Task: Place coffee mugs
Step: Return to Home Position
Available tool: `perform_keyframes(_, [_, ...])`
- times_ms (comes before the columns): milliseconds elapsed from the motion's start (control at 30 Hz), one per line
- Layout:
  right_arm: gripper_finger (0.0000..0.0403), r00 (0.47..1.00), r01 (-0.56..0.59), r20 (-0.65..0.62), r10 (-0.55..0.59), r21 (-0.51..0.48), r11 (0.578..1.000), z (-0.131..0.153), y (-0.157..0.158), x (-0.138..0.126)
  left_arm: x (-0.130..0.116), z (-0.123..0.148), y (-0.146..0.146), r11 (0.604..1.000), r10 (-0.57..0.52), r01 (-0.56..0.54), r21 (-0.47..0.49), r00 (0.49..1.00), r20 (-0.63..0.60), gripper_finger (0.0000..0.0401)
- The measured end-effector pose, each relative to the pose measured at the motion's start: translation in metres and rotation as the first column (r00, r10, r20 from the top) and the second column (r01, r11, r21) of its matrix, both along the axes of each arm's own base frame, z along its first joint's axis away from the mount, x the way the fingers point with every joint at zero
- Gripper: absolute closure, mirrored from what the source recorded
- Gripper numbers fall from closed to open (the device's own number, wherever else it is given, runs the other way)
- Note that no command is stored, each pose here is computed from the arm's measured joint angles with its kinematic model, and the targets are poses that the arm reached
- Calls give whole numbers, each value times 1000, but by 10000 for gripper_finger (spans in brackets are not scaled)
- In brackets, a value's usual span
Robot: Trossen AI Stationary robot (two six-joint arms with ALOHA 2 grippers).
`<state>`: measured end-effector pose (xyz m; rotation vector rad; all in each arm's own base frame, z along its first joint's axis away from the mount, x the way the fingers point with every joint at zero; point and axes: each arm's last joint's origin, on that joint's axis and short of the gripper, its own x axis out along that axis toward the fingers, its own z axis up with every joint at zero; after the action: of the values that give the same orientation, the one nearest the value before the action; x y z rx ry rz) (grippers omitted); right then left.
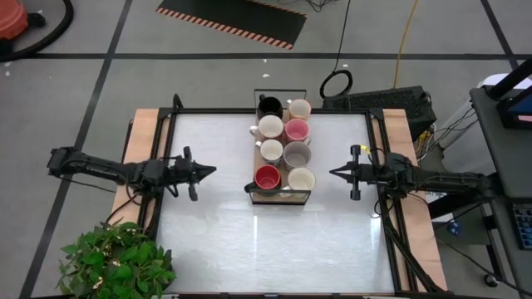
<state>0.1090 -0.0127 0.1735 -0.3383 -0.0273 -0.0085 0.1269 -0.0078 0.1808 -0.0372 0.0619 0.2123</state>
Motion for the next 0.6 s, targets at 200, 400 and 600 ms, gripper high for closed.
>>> perform_keyframes(200, [403, 1000, 20, -14, -20, 10, 1000, -2, 0, -4, -8, -3, 1, 1000, 1, -1, -4, 1000, -30, 401])
perform_keyframes(400, [403, 1000, 17, -20, -17, 11, 1000, -3, 1, -7, -16, -3, 2, 1000, 0, 0, 4, 999, -33, 401])
perform_keyframes(600, [403, 1000, -8, -9, 8, 7, 1000, -2, 2, -9, -23, -8, 3, 1000, 1, -1, 6, 1000, -1, 401])
